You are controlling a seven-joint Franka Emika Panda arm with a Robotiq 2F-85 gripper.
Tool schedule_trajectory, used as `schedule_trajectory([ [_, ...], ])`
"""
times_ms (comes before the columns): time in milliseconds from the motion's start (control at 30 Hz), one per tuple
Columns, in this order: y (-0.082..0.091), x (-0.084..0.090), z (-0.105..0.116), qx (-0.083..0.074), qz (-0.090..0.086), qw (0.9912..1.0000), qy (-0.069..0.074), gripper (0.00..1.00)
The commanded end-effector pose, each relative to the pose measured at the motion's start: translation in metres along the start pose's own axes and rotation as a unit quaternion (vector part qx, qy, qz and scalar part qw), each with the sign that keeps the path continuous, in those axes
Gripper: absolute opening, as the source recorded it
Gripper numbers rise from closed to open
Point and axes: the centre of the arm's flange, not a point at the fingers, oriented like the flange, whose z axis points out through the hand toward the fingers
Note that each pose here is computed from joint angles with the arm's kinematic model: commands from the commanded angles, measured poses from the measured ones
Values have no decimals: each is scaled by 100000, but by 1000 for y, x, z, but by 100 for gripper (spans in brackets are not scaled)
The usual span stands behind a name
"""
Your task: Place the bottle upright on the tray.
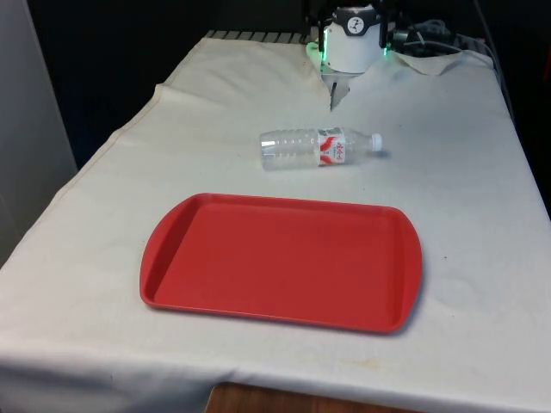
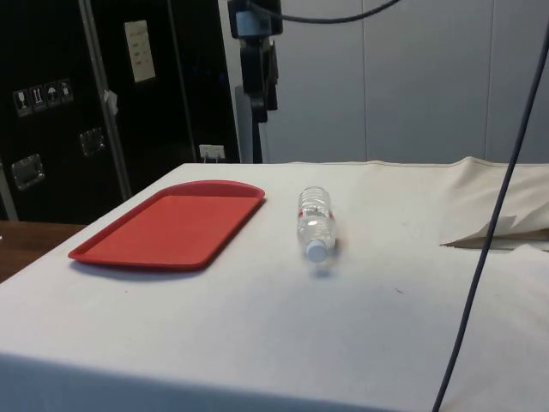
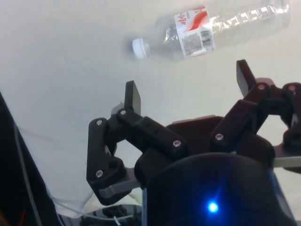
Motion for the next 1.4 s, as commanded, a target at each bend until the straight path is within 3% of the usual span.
schedule_trajectory([
  [0,0,-2,4,-74,-204,99998,544,100],
  [200,-1,-13,21,-71,-736,99996,489,100],
  [233,-1,-11,21,27,-664,99998,-96,100],
  [267,-1,-15,24,-52,-839,99995,441,100],
  [467,-1,-30,44,-32,-1396,99988,593,100],
  [500,-2,-27,41,110,-1184,99993,114,100],
  [633,0,-37,57,-44,-1732,99981,850,100],
  [800,-1,-41,65,-14,-1946,99979,606,100],
  [1100,0,-48,99,-513,-2803,99949,1420,100],
  [1133,0,-48,98,-556,-2598,99961,899,100],
  [1167,0,-50,105,-603,-2912,99945,1462,100],
  [1367,0,-53,124,-974,-3295,99928,1623,100],
])
